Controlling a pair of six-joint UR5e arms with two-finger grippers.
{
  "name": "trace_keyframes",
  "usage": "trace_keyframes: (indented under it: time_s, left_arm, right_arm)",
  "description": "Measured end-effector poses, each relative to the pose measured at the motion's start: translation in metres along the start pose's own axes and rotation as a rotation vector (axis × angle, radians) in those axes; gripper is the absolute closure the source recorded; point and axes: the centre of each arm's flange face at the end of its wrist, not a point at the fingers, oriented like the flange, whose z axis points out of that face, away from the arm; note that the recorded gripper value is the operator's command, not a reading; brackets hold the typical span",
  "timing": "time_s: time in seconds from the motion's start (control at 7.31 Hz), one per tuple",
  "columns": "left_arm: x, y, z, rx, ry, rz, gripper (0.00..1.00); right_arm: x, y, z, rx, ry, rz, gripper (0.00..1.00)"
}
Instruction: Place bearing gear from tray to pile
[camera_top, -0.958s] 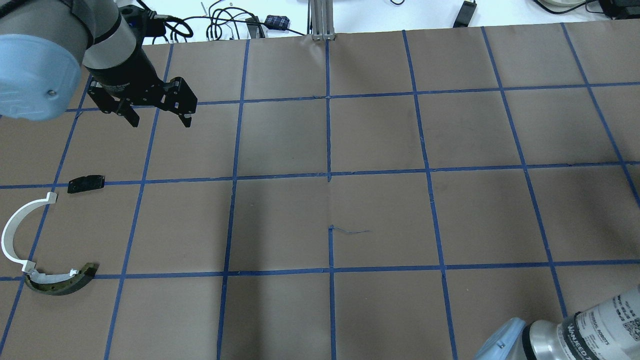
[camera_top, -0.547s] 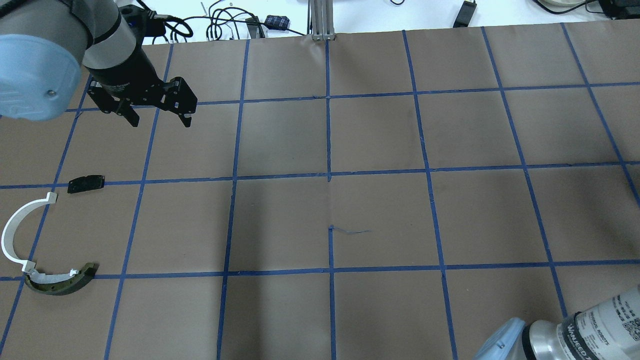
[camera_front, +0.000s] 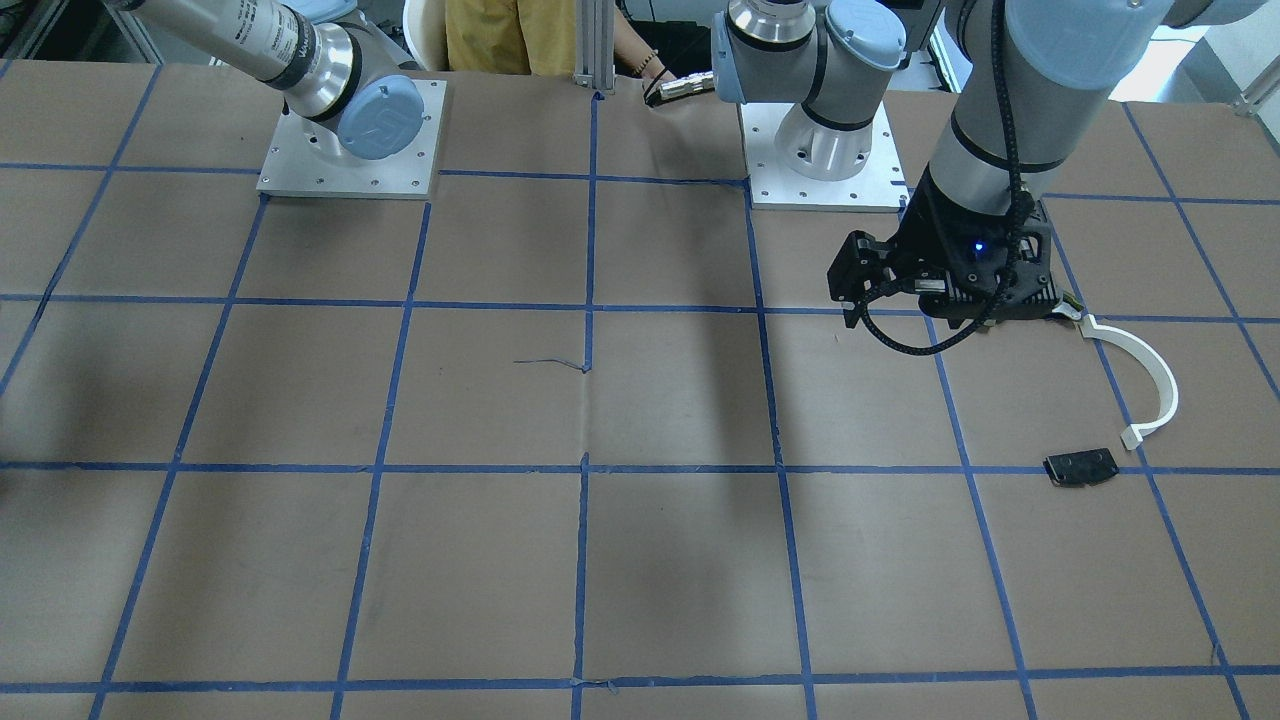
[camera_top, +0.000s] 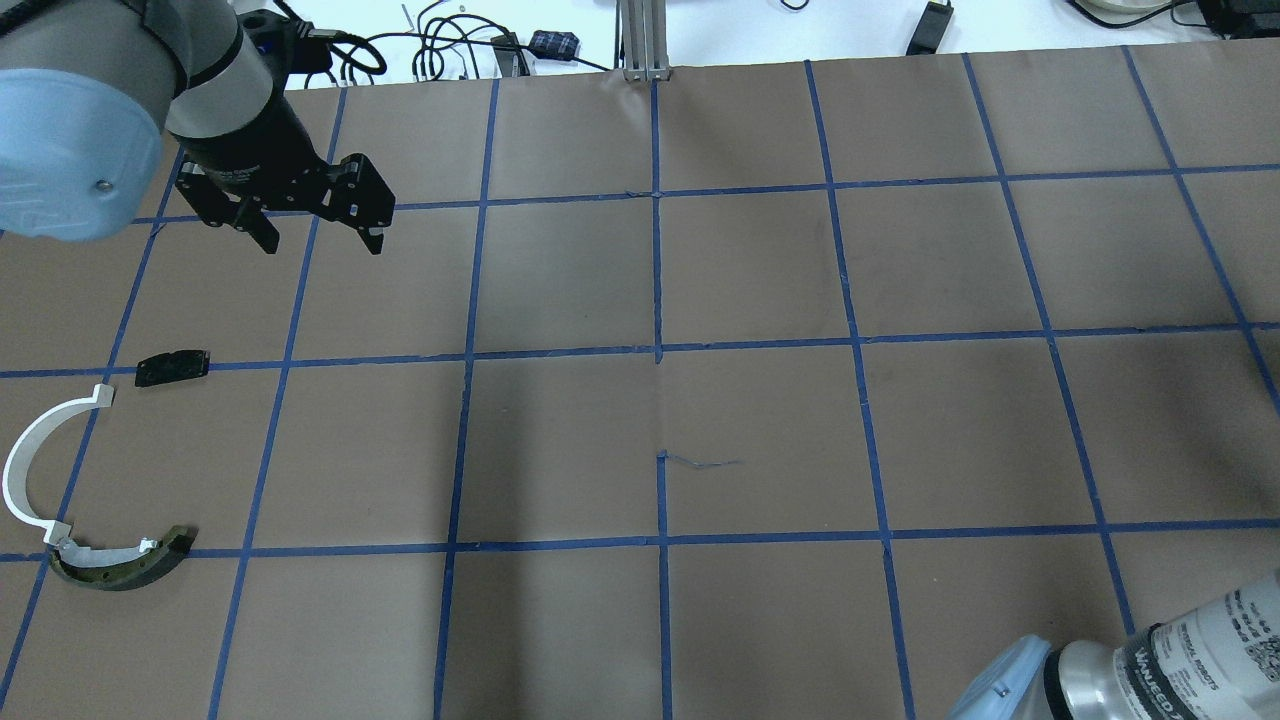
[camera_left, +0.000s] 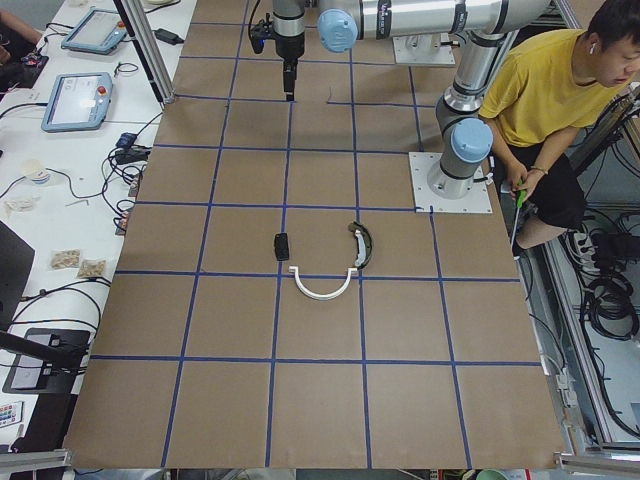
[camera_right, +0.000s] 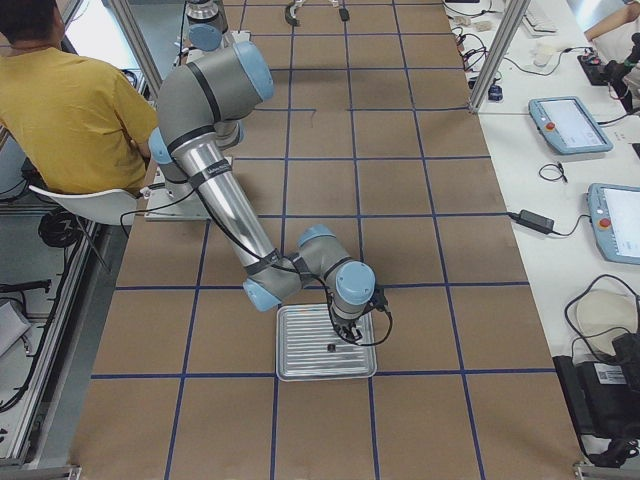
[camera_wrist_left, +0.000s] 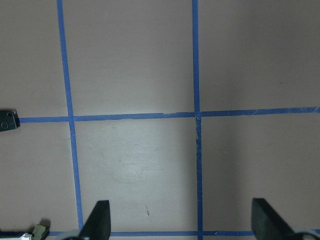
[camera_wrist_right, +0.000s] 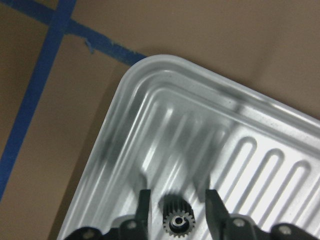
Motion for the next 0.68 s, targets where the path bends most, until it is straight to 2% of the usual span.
trace_keyframes:
  time_s: [0.27,0.55,0.68]
  left_arm:
    - [-0.0001,-0.0008,0.0000,0.005,0.000,0.000,0.00]
    - [-0.0001,-0.0009,0.0002,0.005,-0.001,0.000,0.00]
    - [-0.0001,-0.0007,-0.0003,0.006,-0.001,0.000,0.00]
  right_arm:
    - [-0.0006,0.0004,0.0015,-0.004,-0.001,0.004,0.67]
    - [-0.0015,0.0017,0.0015,-0.016,-0.006,0.000,0.99]
    - [-0.0014,0.0044,0.0006,-0.043,-0.005,-0.002,1.00]
